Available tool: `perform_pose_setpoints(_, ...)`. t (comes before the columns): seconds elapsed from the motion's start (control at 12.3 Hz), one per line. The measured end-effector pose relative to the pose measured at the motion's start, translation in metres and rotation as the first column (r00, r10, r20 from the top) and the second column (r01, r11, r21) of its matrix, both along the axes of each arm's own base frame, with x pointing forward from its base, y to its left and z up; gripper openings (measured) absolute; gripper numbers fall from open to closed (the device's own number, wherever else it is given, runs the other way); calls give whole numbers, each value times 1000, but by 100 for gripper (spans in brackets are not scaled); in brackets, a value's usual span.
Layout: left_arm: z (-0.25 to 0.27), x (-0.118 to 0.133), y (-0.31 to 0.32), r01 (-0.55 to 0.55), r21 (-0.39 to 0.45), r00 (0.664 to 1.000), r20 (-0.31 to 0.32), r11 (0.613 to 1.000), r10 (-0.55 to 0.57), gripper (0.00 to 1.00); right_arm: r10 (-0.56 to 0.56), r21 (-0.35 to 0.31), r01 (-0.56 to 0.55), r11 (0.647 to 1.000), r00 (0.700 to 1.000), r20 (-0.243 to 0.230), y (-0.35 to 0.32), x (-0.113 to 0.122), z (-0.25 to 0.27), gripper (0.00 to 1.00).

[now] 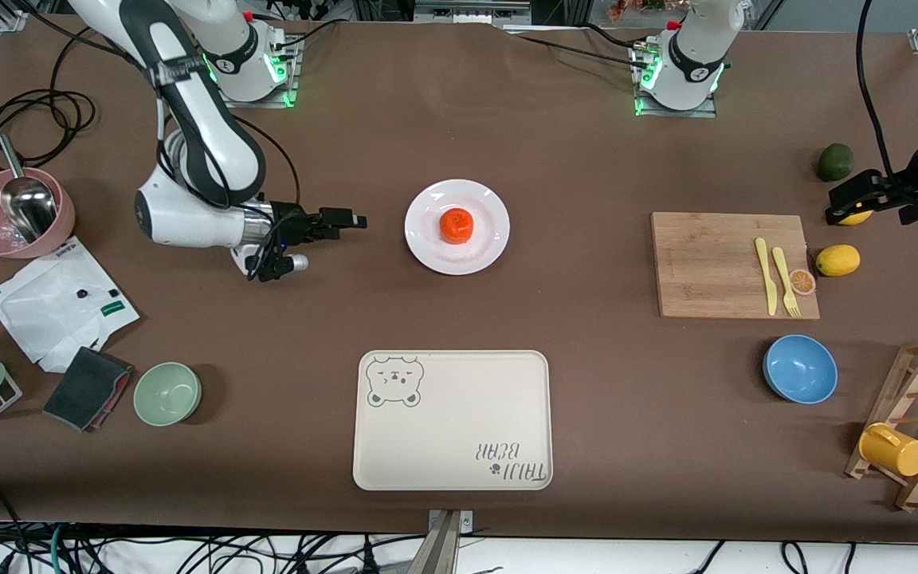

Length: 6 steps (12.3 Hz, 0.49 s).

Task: Place orange and plate with both arms
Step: 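Raise the left gripper away while the right gripper grasps the plate rim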

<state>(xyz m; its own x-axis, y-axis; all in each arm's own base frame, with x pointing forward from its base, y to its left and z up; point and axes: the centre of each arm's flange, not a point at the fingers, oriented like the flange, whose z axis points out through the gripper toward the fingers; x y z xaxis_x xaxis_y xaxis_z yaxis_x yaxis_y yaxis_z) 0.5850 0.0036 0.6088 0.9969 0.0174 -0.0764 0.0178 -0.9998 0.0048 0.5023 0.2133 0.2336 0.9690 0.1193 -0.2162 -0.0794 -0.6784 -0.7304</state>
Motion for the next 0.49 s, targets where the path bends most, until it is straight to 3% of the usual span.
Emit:
perform_pose_setpoints(0.16,-2,-1,-7,11,-14,1000,-14,1000,-11,100,-41,19,41,999,999,-5,14,-11,-29,100)
perform_pose_setpoints(0.49,-3,-1,-2,1,-21,1000,-17,1000,-1,100,-77,-5,77,997,997,12,57,-30,-49,100)
